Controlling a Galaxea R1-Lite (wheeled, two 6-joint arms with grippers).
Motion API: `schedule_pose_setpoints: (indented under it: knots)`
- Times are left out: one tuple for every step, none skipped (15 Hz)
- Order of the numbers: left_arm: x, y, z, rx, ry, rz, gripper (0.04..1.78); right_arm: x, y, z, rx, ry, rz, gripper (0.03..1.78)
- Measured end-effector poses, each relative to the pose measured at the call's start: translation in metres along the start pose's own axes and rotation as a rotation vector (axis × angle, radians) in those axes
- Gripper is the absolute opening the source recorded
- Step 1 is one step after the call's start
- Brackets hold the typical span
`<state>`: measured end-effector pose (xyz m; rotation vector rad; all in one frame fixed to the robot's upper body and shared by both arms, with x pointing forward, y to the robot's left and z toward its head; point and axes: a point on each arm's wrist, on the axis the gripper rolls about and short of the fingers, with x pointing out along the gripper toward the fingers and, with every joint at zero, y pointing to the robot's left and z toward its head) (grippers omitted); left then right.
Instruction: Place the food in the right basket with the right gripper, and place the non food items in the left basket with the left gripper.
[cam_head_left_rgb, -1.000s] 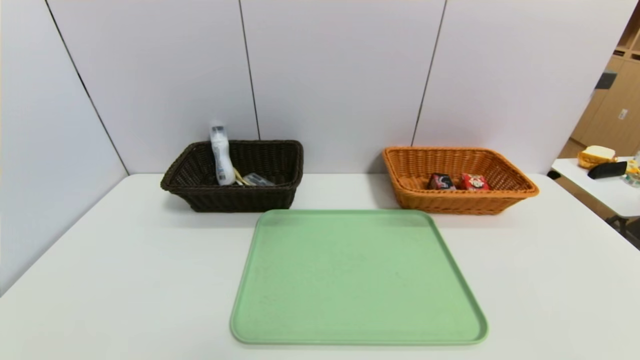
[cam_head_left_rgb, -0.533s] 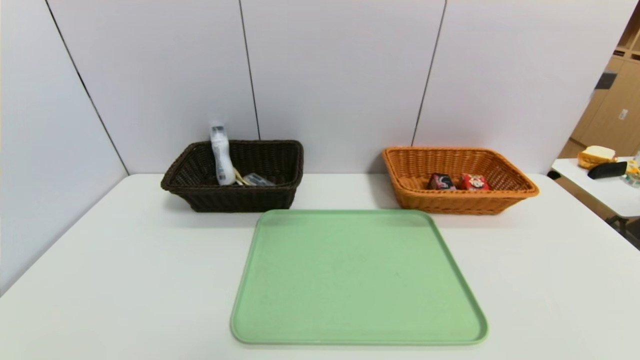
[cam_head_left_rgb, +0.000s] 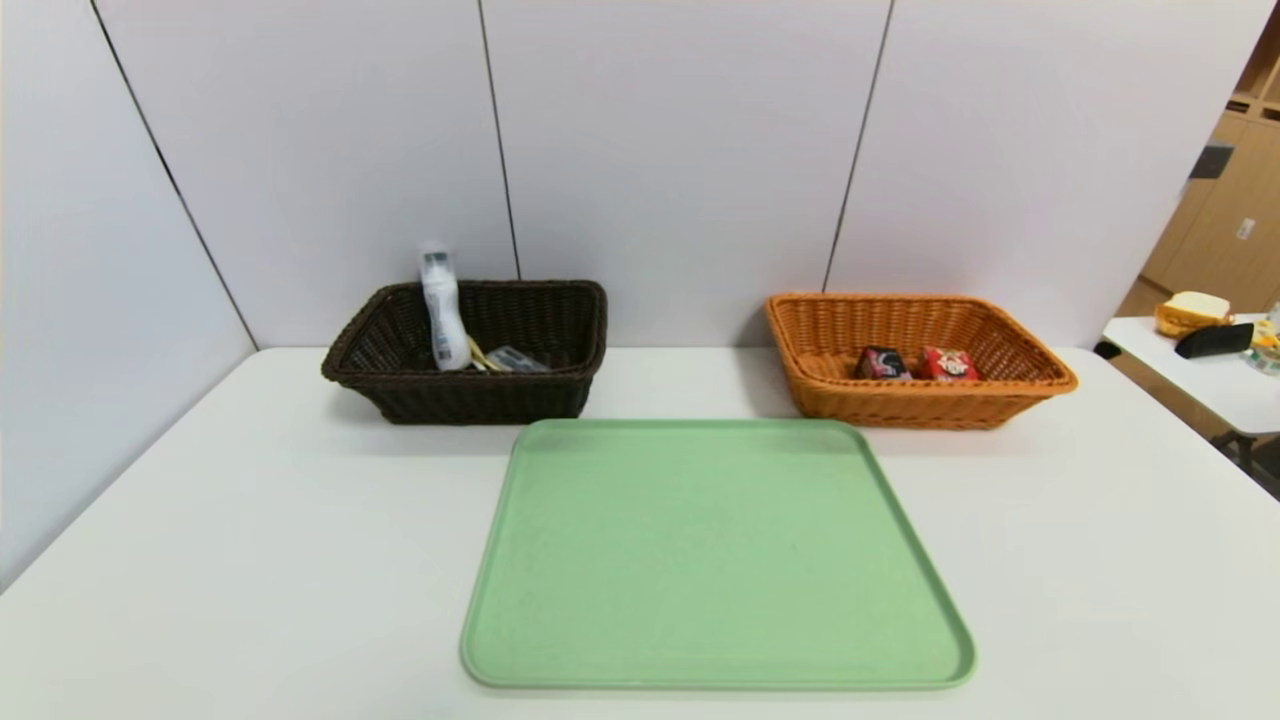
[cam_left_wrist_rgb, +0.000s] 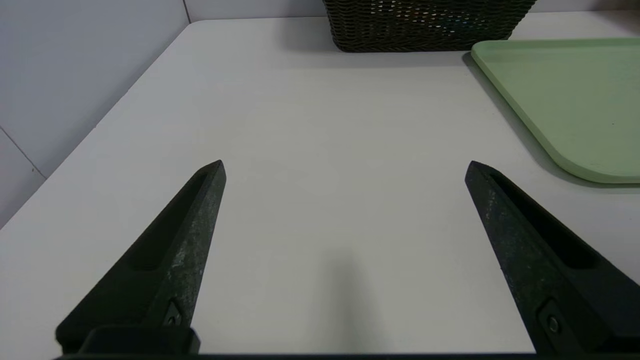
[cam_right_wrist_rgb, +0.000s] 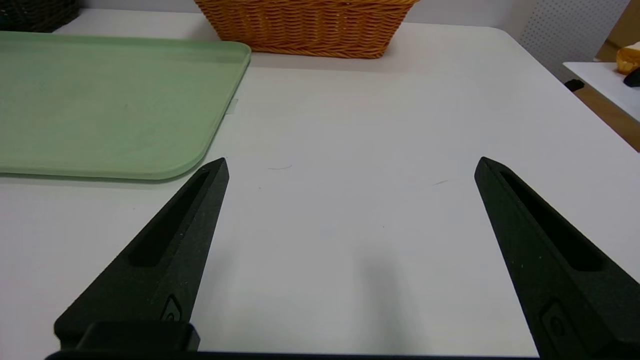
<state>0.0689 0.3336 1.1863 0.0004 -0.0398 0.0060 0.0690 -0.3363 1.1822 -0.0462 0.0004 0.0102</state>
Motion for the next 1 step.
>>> schedule_pose_setpoints:
  knots:
    - [0.0000,0.0000,0.0000,0.000,0.000,0.000,1.69,0.0000,0.0000,0.0000,-0.002,0.000,0.000,1.70]
